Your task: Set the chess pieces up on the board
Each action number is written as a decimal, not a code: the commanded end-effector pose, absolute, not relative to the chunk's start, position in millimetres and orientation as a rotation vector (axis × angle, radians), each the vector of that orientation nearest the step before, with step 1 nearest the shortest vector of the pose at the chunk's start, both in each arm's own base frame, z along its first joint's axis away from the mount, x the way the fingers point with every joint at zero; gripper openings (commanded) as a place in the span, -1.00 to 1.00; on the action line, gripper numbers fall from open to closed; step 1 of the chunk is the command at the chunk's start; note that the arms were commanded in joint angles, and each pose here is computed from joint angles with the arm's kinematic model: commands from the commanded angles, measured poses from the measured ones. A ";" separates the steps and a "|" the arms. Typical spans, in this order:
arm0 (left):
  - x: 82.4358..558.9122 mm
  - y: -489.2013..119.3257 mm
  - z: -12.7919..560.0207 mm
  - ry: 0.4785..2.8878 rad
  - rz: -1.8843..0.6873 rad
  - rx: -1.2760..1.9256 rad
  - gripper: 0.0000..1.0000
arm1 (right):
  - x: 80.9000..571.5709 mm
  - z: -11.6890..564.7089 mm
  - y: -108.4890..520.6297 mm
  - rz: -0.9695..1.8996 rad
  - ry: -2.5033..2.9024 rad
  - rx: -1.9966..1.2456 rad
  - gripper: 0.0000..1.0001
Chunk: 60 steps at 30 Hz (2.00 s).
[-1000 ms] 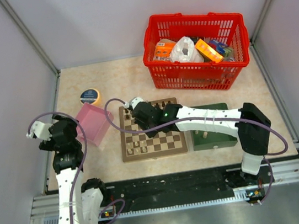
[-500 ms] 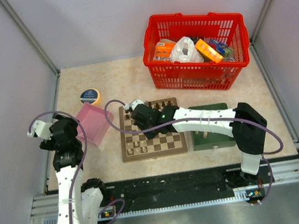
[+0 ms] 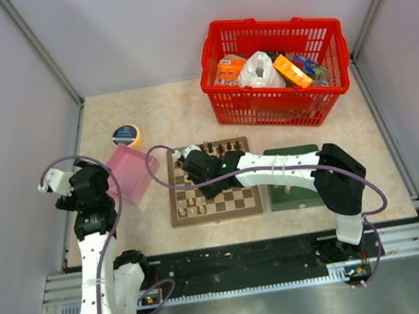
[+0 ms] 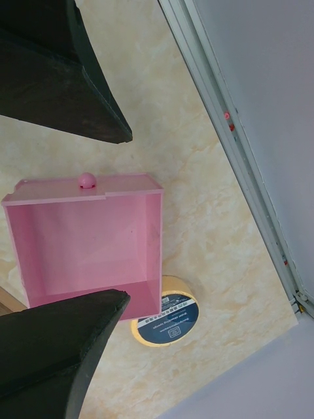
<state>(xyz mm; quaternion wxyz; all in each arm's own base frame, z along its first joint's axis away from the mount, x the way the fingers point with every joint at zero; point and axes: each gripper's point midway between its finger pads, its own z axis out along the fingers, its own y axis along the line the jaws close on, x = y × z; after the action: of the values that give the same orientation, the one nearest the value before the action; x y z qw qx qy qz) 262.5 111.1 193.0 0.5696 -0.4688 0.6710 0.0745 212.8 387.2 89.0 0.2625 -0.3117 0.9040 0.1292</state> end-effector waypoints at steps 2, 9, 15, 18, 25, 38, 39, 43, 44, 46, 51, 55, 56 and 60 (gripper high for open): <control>267.7 113.0 206.7 1.518 0.148 -1.095 0.98 | 213.2 73.0 388.3 0.345 2.476 -0.841 -0.77; 266.4 114.4 207.2 1.515 0.157 -1.095 0.98 | 213.9 64.1 385.6 0.318 2.486 -0.843 -0.77; 267.1 113.8 206.0 1.520 0.155 -1.095 0.97 | 214.7 61.4 383.5 0.302 2.490 -0.835 -0.69; 267.0 113.9 204.9 1.521 0.156 -1.096 0.97 | 214.9 63.5 384.3 0.311 2.483 -0.834 -0.58; 269.0 113.2 205.2 1.521 0.147 -1.095 0.97 | 215.4 75.6 390.0 0.354 2.458 -0.835 -0.40; 269.7 113.6 210.1 1.515 0.148 -1.090 0.97 | 218.5 156.4 359.3 0.415 2.303 -0.711 -0.03; 270.1 113.4 210.4 1.512 0.144 -1.092 0.97 | 220.4 162.2 349.8 0.413 2.294 -0.680 0.00; 272.3 111.3 209.3 1.517 0.127 -1.090 0.97 | 237.1 172.7 294.6 0.361 2.291 -0.482 0.00; 272.5 111.0 209.3 1.517 0.125 -1.090 0.97 | 241.2 170.3 278.6 0.343 2.298 -0.424 0.01; 272.9 110.7 209.7 1.515 0.120 -1.092 0.97 | 254.1 162.5 243.8 0.308 2.322 -0.291 0.00; 274.5 109.4 210.8 1.516 0.109 -1.088 0.97 | 267.4 138.6 180.5 0.247 2.372 -0.076 -0.05; 274.5 108.8 209.8 1.515 0.103 -1.090 0.97 | 269.5 119.1 155.9 0.219 2.417 -0.015 -0.10; 274.5 108.5 208.7 1.518 0.104 -1.088 0.97 | 271.2 116.9 153.9 0.220 2.419 -0.009 -0.10; 274.8 107.5 207.2 1.523 0.100 -1.089 0.97 | 277.4 110.5 151.9 0.214 2.437 -0.018 -0.14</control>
<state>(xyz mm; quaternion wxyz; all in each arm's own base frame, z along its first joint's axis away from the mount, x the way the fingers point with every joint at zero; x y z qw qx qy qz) 268.1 106.7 195.1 0.5739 -0.4665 0.6707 0.0565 262.6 143.3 98.4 0.3189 -0.0077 0.9461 0.0565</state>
